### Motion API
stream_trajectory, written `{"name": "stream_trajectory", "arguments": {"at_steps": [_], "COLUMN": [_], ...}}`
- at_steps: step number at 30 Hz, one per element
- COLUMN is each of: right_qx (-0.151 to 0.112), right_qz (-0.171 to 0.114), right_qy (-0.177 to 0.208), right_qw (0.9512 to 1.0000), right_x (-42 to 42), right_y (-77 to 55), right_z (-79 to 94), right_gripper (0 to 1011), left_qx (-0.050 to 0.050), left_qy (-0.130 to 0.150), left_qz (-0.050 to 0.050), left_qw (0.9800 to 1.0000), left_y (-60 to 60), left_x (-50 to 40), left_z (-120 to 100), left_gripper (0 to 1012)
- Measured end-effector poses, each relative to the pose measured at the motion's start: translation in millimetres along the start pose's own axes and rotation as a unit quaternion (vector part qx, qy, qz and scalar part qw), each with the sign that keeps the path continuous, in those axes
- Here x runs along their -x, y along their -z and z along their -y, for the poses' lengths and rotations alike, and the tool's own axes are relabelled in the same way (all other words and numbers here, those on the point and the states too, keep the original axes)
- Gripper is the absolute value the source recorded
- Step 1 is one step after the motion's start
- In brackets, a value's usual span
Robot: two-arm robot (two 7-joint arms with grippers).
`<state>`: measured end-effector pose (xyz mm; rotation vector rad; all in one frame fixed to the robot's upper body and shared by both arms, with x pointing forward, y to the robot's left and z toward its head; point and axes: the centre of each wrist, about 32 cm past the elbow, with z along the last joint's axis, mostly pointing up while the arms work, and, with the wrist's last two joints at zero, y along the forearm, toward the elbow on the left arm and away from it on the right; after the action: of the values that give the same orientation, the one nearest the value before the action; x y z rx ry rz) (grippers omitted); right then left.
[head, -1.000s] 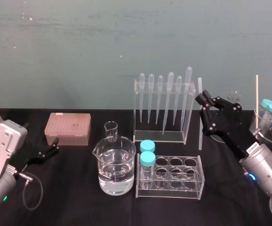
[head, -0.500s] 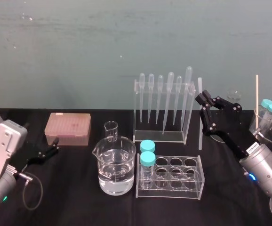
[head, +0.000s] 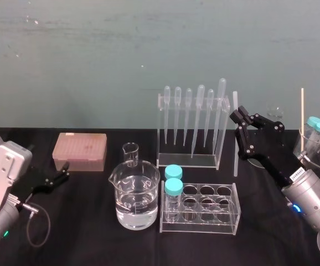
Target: Pick up the stirring rod with one hand, then place it down.
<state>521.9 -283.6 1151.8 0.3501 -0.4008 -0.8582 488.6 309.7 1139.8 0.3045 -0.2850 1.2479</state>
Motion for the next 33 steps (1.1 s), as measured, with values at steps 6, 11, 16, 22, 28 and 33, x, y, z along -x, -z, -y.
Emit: {"name": "stream_trajectory", "arguments": {"at_steps": [6,11,16,22,28,33], "right_qx": [0.0,0.0,0.0,0.0,0.0,0.0], "right_qz": [0.0,0.0,0.0,0.0,0.0,0.0], "right_qy": [0.0,0.0,0.0,0.0,0.0,0.0], "right_qw": [1.0,1.0,1.0,1.0,1.0,1.0], "right_x": [0.0,0.0,0.0,0.0,0.0,0.0], "right_y": [0.0,0.0,0.0,0.0,0.0,0.0], "right_z": [0.0,0.0,0.0,0.0,0.0,0.0], "right_gripper": [65,65,65,65,65,65], "left_qx": [0.0,0.0,0.0,0.0,0.0,0.0], "left_qy": [0.0,0.0,0.0,0.0,0.0,0.0], "left_qz": [0.0,0.0,0.0,0.0,0.0,0.0], "left_qw": [1.0,1.0,1.0,1.0,1.0,1.0], "left_y": [0.0,0.0,0.0,0.0,0.0,0.0], "left_x": [0.0,0.0,0.0,0.0,0.0,0.0], "left_z": [0.0,0.0,0.0,0.0,0.0,0.0], "left_gripper": [1000,1000,1000,1000,1000,1000]}}
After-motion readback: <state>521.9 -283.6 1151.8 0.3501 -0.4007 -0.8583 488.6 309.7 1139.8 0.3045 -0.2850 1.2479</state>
